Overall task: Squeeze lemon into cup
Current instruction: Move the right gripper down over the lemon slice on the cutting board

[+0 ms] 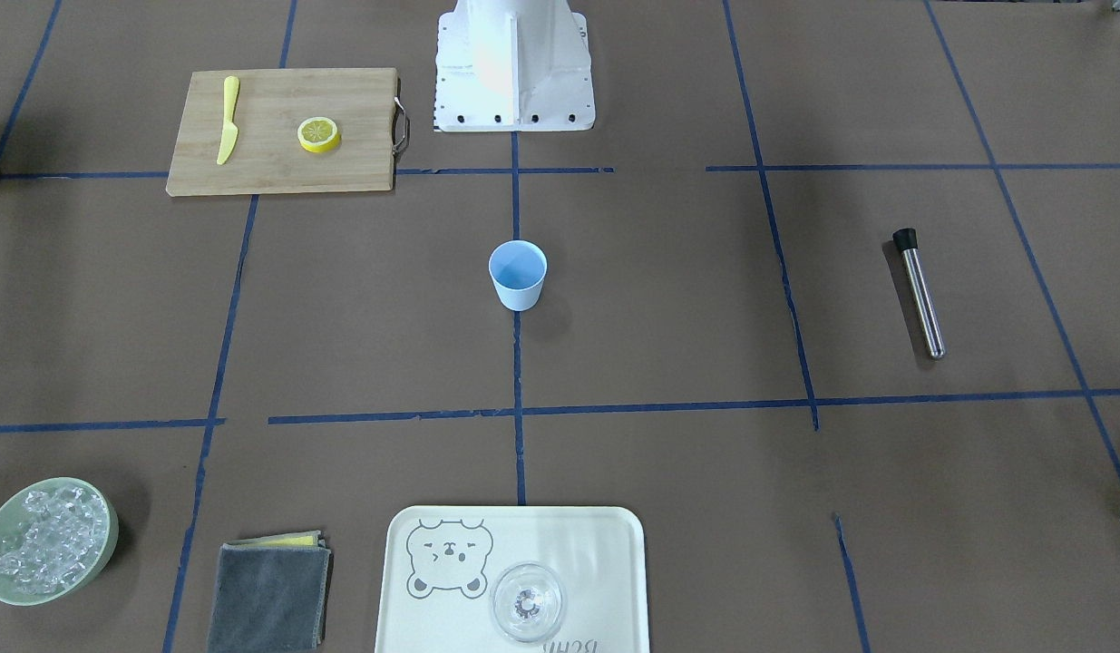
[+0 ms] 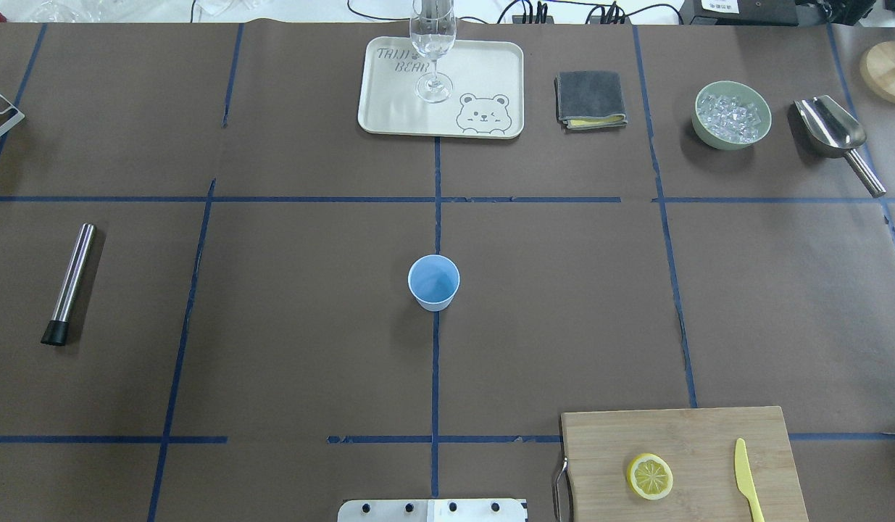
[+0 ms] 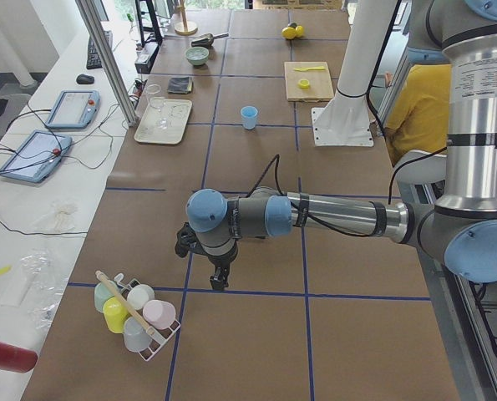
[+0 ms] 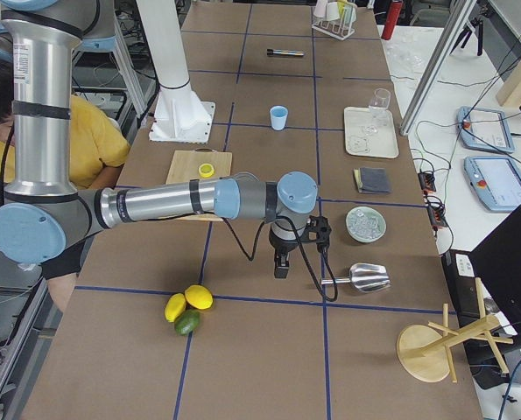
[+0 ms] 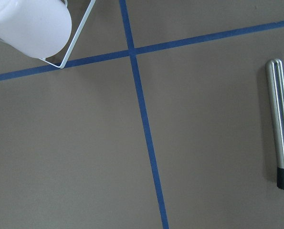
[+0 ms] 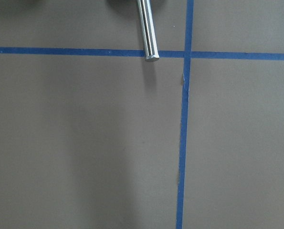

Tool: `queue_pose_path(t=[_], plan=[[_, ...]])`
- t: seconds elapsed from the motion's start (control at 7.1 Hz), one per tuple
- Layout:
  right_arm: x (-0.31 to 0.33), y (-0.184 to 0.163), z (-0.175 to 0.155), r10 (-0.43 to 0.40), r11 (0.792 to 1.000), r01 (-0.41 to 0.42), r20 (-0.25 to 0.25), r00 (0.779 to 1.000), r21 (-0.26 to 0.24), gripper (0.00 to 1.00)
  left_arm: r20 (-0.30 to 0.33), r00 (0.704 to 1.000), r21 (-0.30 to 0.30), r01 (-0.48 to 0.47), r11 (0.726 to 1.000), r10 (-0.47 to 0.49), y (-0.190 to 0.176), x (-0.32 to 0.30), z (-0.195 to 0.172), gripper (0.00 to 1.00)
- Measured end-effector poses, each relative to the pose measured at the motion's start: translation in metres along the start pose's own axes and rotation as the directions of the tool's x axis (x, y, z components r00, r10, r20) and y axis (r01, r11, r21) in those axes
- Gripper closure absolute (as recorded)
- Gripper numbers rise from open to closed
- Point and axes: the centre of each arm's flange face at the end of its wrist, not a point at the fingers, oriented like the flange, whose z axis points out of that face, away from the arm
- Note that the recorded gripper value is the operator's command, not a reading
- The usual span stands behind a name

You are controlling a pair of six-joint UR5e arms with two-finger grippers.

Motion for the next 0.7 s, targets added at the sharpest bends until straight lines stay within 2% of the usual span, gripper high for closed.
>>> queue_pose_path(t=[0.42,0.7], plan=[[-0.004,0.0,0.001,0.001,1.0,-0.001,0.03,1.0,-0.003,0.0,0.018,0.998,0.038,-0.057,0.998,0.056,-0.006,0.014,-0.013,0.0],[-0.009,-0.001,0.002,-0.002,1.0,0.002,0.078,0.997,-0.002,0.0,0.023,0.995,0.065,-0.094,0.993,0.092,-0.009,0.014,-0.011,0.0]])
